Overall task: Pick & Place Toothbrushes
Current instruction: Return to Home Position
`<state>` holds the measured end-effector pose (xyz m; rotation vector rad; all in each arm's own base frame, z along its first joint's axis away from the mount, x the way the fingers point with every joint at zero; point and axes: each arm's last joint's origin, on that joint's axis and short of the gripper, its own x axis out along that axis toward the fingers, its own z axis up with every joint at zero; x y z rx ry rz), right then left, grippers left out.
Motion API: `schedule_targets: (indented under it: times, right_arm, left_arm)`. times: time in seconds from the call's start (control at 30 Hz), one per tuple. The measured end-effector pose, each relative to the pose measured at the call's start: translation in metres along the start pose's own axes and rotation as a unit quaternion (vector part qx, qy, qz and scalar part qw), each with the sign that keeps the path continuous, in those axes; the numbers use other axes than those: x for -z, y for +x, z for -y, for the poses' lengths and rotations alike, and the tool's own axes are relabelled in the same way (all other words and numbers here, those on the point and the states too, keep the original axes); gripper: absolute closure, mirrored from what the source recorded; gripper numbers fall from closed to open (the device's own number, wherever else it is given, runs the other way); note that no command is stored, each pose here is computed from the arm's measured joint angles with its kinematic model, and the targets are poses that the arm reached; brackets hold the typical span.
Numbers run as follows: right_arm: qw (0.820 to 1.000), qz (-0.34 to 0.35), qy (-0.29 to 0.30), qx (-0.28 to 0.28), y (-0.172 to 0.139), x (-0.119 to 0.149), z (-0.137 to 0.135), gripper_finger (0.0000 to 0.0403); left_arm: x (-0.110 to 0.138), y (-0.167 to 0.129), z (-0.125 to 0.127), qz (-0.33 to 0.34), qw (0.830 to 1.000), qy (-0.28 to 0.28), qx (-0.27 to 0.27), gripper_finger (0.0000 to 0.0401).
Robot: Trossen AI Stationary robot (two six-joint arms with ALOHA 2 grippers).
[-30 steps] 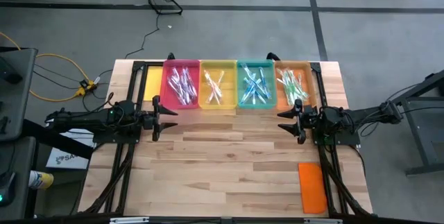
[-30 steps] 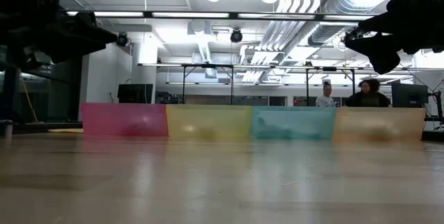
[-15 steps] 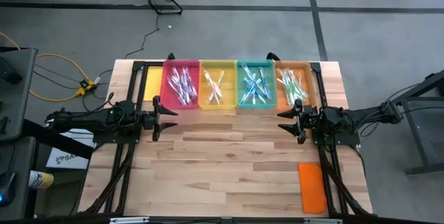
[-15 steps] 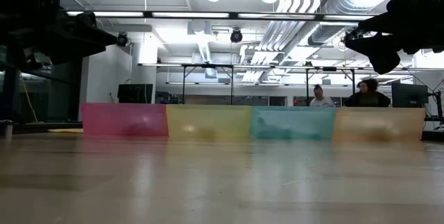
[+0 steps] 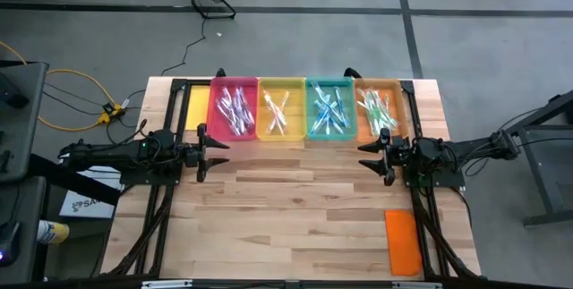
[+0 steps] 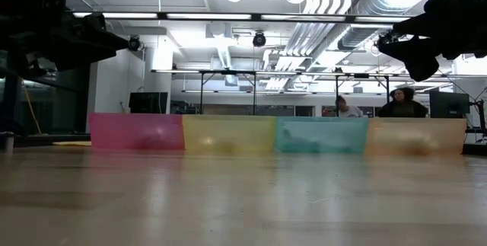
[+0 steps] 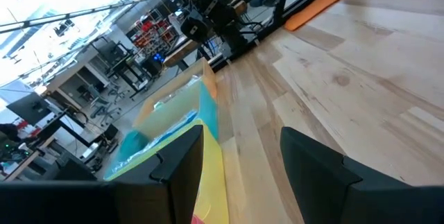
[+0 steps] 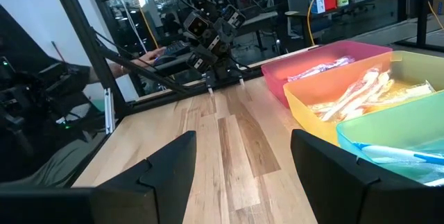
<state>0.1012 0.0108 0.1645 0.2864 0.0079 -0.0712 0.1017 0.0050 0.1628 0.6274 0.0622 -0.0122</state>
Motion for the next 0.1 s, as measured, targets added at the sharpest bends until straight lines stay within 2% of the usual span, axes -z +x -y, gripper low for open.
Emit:
schedule_targets:
  times: [0.1]
  right_arm:
    - [1.0, 0.0, 0.0, 0.0, 0.0, 0.0, 0.0, 0.0174]
  left_arm:
    - [0.0, 0.0, 0.0, 0.0, 1.0, 0.0, 0.0, 0.0214]
